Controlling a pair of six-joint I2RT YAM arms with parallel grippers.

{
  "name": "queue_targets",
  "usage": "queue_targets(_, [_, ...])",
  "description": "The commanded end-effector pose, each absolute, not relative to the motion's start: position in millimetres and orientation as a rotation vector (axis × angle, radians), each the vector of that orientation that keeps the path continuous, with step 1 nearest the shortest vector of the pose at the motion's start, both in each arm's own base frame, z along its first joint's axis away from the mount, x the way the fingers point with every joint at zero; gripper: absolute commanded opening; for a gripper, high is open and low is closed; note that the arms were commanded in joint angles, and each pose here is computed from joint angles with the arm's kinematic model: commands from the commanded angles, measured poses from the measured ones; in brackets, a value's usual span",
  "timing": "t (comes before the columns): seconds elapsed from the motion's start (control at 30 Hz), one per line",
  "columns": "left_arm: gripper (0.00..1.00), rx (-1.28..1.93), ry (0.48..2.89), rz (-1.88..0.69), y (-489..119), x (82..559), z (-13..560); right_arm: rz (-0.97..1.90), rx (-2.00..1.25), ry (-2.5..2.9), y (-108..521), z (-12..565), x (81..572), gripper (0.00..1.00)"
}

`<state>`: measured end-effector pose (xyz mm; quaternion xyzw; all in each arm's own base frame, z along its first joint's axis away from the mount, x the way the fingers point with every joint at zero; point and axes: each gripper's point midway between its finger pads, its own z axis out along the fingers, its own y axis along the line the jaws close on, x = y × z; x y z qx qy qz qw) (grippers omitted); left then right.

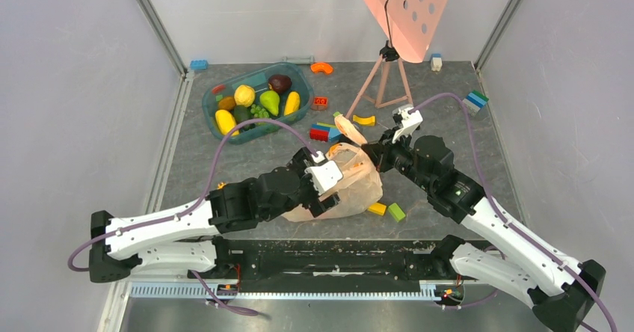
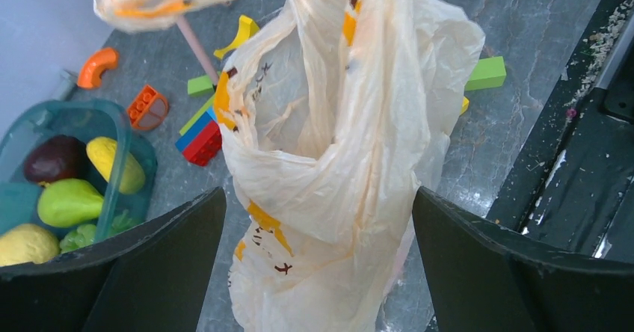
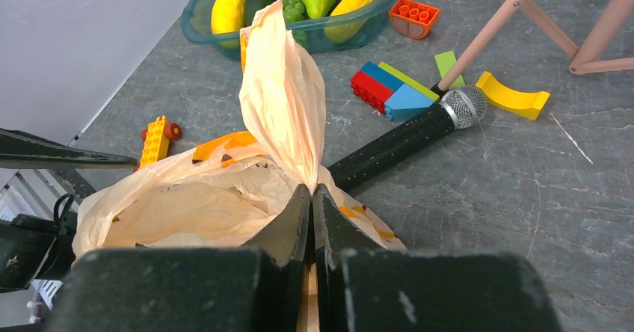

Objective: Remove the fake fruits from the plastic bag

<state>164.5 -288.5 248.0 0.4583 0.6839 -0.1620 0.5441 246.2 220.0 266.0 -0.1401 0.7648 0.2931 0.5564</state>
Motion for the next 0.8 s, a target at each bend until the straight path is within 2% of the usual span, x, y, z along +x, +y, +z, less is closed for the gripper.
queue_targets(0.0, [1.0,1.133,1.537,-0.287,-292.5,166.9,273.8,0.718,-0.334,1.761,225.5,279.7,249.4,0.0])
queue_targets(0.3, [1.0,1.185,1.495,0.002,-304.6,164.9,259.6,0.724,-0.34,1.766,227.6,278.6,249.9,0.0])
queue_targets(0.77, [1.0,1.148,1.42,0.17,-320.5,171.2,270.8,0.733,-0.338,1.768,226.7,278.0,249.3,0.0])
